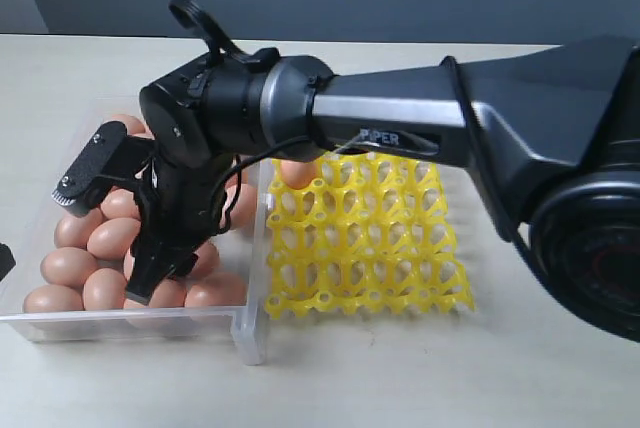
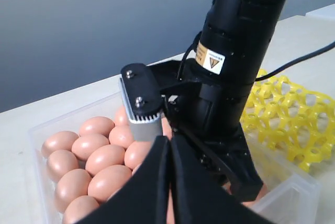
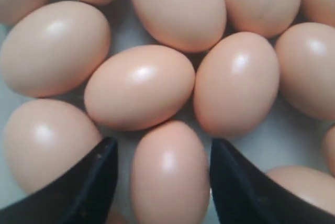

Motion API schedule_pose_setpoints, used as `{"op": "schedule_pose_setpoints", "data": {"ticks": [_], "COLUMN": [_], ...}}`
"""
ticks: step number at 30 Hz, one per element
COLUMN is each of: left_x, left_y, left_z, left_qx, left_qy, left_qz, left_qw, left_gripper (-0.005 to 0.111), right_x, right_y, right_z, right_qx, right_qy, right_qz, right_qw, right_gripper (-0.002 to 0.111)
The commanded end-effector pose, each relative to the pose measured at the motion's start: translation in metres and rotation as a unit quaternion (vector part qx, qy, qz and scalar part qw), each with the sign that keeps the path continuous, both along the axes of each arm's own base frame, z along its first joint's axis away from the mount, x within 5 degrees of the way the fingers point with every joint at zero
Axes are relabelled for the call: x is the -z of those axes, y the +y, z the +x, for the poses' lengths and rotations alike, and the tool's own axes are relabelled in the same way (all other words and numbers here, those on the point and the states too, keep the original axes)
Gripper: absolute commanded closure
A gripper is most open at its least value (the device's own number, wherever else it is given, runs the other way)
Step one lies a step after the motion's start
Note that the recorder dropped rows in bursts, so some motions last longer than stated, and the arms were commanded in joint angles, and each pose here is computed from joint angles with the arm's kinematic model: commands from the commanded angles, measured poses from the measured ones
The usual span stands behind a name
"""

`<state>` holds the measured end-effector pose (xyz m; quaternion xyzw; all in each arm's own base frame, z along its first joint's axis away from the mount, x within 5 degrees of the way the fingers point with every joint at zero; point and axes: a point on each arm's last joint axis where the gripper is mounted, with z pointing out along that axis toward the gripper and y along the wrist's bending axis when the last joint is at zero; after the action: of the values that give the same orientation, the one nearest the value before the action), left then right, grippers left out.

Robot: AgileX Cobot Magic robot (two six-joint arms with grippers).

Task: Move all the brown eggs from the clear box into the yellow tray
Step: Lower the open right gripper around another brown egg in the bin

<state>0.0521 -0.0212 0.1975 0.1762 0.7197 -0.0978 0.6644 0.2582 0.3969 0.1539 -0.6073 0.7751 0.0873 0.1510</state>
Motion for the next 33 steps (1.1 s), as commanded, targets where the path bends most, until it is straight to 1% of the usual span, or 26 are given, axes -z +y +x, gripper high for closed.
{"op": "schedule_pose_setpoints", "data": {"ticks": [1, 4, 6, 8, 11, 13, 17, 18, 20, 21, 23, 26, 27, 28, 29, 30, 32, 33], "left_x": [0.001, 0.001, 0.001, 0.001, 0.001, 0.001, 0.001, 0.001, 0.001, 0.001, 0.001, 0.001, 0.001, 0.001, 0.001, 0.001, 0.001, 0.001], "left_y": [0.000, 0.000, 0.000, 0.000, 0.000, 0.000, 0.000, 0.000, 0.000, 0.000, 0.000, 0.000, 0.000, 0.000, 0.000, 0.000, 0.000, 0.000], "left_z": [0.000, 0.000, 0.000, 0.000, 0.000, 0.000, 0.000, 0.000, 0.000, 0.000, 0.000, 0.000, 0.000, 0.000, 0.000, 0.000, 0.000, 0.000], "left_qx": [0.003, 0.003, 0.003, 0.003, 0.003, 0.003, 0.003, 0.003, 0.003, 0.003, 0.003, 0.003, 0.003, 0.003, 0.003, 0.003, 0.003, 0.003], "left_qy": [0.000, 0.000, 0.000, 0.000, -0.001, -0.001, -0.001, -0.001, -0.001, -0.001, -0.001, -0.001, -0.001, -0.001, -0.001, -0.001, -0.001, -0.001], "left_qz": [-0.005, -0.005, -0.005, -0.005, -0.002, -0.003, -0.003, -0.003, -0.003, -0.003, -0.003, -0.003, -0.003, -0.003, -0.003, -0.003, -0.003, -0.003], "left_qw": [1.000, 1.000, 1.000, 1.000, 1.000, 1.000, 1.000, 1.000, 1.000, 1.000, 1.000, 1.000, 1.000, 1.000, 1.000, 1.000, 1.000, 1.000], "left_gripper": [0.106, 0.106, 0.106, 0.106, 0.106, 0.106, 0.106, 0.106, 0.106, 0.106, 0.106, 0.106, 0.106, 0.106, 0.106, 0.106, 0.106, 0.106], "right_x": [0.009, 0.009, 0.009, 0.008, 0.001, -0.008, -0.025, -0.028, -0.030, -0.030, -0.030, -0.030, -0.030, -0.030, -0.030, -0.030, -0.030, -0.030], "right_y": [0.001, 0.000, 0.000, -0.001, -0.002, -0.003, -0.006, -0.007, -0.008, -0.009, -0.009, -0.009, -0.009, -0.009, -0.008, -0.009, -0.009, -0.009], "right_z": [0.003, 0.003, 0.003, 0.003, 0.002, 0.002, 0.000, -0.001, -0.001, -0.002, -0.001, 0.000, 0.000, 0.000, 0.001, 0.001, 0.002, 0.002], "right_qx": [0.004, 0.003, 0.001, 0.002, 0.002, 0.009, 0.014, 0.015, 0.014, 0.013, 0.011, 0.011, 0.010, 0.009, 0.009, 0.008, 0.007, 0.007], "right_qy": [0.008, 0.010, 0.006, 0.005, 0.007, 0.004, -0.001, -0.001, 0.002, 0.002, -0.003, -0.006, -0.008, -0.010, -0.014, -0.017, -0.020, -0.020], "right_qz": [-0.014, -0.017, -0.020, -0.020, -0.021, -0.014, -0.005, -0.004, -0.009, -0.012, -0.016, -0.014, -0.015, -0.015, -0.013, -0.014, -0.014, -0.014], "right_qw": [1.000, 1.000, 1.000, 1.000, 1.000, 1.000, 1.000, 1.000, 1.000, 1.000, 1.000, 1.000, 1.000, 1.000, 1.000, 1.000, 1.000, 1.000], "right_gripper": [0.061, 0.077, 0.085, 0.086, 0.081, 0.074, 0.055, 0.053, 0.054, 0.056, 0.066, 0.093, 0.100, 0.104, 0.106, 0.105, 0.098, 0.092]}}
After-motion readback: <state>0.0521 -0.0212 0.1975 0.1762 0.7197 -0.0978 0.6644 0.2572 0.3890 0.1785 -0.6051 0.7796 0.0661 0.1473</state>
